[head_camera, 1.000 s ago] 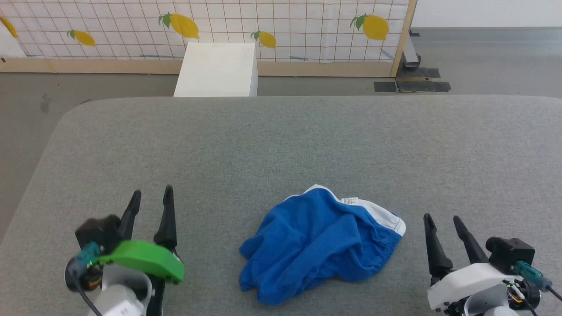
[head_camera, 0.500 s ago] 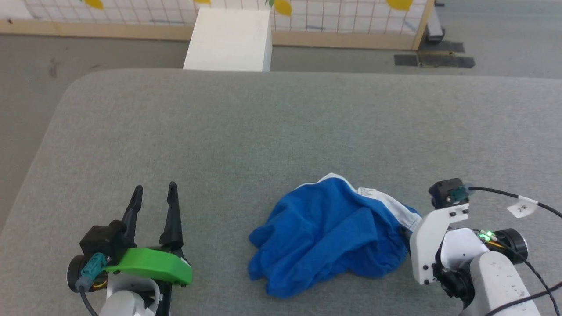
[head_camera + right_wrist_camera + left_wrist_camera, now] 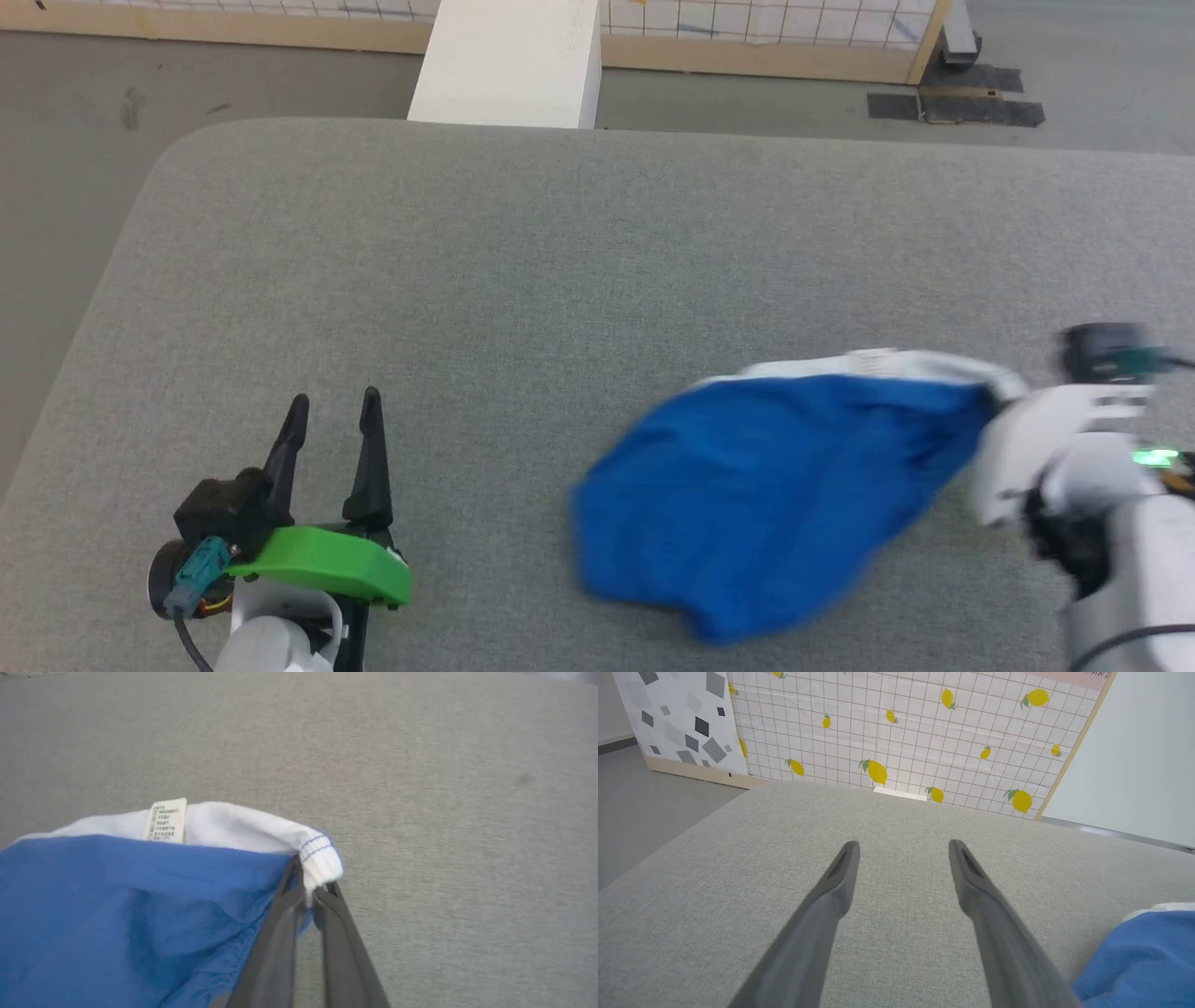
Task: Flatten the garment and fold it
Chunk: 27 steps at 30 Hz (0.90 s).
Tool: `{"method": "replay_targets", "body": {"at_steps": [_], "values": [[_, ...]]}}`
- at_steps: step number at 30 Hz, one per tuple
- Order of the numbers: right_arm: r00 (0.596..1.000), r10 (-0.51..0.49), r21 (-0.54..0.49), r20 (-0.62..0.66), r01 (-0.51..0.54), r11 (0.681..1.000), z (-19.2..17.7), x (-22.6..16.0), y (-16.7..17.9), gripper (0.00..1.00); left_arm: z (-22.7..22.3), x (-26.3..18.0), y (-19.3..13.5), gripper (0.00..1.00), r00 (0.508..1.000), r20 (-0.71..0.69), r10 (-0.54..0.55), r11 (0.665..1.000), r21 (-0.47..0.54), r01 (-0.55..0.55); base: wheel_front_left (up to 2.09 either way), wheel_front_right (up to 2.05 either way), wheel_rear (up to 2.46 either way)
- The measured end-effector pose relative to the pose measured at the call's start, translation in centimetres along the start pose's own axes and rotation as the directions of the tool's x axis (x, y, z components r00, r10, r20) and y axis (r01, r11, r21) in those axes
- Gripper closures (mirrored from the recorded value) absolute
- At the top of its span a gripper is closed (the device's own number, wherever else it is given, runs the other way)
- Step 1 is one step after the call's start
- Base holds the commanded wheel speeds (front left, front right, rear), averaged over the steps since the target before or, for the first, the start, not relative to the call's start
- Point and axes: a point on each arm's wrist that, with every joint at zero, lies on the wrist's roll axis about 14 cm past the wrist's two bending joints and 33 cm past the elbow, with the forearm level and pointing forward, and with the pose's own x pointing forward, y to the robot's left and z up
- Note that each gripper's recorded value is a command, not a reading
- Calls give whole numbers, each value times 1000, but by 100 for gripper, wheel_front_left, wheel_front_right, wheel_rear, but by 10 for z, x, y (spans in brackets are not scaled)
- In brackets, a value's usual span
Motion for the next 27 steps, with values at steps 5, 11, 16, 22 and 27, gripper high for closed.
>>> {"method": "replay_targets", "body": {"at_steps": [5, 11, 16, 22, 27], "values": [[977, -212, 66, -1, 212, 975, 0, -16, -72, 100, 1, 1, -8, 0, 1000, 5, -23, 1000, -10, 24, 0, 0, 0], [965, -256, 134, -60, 262, 956, -31, -24, -94, 0, -7, 0, -11, 0, 999, -19, -37, 999, -15, 37, 0, 0, 0], [936, -283, 229, 209, 235, 945, 18, -41, -104, 0, -6, 1, -20, 0, 998, -18, -60, 997, -44, 60, 0, 0, 0], [887, -300, 293, 351, 201, 935, 27, -65, -110, 0, 1, 19, -76, 0, 973, -63, -222, 964, -165, 210, 0, 0, 0], [892, -291, 300, 345, 190, 935, 13, -69, -108, 0, -27, 23, -159, 0, 822, -319, -472, 877, -263, 401, 0, 0, 0]]}}
